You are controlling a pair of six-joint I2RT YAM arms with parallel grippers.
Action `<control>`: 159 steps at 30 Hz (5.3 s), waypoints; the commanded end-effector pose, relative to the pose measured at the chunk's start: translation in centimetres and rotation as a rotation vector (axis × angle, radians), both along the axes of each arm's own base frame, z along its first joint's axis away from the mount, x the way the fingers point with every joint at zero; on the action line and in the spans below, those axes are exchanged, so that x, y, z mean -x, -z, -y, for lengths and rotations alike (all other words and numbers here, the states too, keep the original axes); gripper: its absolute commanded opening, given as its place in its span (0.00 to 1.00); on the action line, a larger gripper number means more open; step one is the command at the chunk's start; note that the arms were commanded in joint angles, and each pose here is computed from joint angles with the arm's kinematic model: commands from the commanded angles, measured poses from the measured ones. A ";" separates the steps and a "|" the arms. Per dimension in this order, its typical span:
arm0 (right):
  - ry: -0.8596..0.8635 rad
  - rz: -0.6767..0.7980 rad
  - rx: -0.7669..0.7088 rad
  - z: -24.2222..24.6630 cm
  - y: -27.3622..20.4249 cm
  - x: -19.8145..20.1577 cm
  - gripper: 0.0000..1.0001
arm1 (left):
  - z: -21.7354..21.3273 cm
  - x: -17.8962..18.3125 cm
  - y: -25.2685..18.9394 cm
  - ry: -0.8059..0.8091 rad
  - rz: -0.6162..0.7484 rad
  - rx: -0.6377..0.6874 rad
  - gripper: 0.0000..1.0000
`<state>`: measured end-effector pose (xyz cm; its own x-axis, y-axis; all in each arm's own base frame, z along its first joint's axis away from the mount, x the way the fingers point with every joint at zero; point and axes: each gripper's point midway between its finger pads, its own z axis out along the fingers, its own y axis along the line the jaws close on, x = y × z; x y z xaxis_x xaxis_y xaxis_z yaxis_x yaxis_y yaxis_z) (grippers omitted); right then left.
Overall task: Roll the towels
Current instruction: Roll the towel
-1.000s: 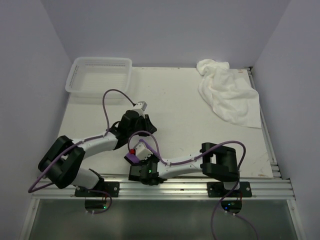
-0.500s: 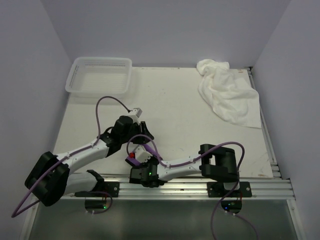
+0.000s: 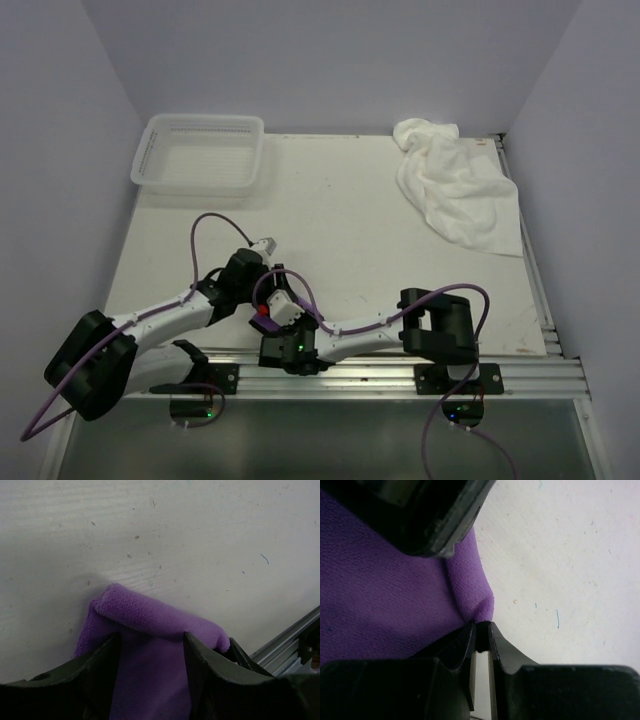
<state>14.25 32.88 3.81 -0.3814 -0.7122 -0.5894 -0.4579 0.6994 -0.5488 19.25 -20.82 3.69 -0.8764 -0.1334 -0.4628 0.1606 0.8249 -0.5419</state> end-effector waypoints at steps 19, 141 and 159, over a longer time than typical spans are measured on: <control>0.053 -0.024 -0.185 -0.7 -1.1 0.4 0.00 | 2.1 -4.8 -3.4 -0.040 0.183 0.006 0.48; 0.593 -0.799 -1.389 -1.1 0.7 -3.0 0.16 | 0.7 -5.2 3.3 -0.079 0.277 -0.061 0.00; 0.270 -0.518 -0.890 -0.9 1.0 -0.9 0.00 | 2.1 -6.1 1.5 -0.044 0.286 -0.038 0.02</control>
<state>15.73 34.96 2.69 -0.8674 0.1878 -0.4609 -0.1409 0.7955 0.5893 25.18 -23.09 2.06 -0.6999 -0.1764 -0.6922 0.2607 0.8391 -0.4775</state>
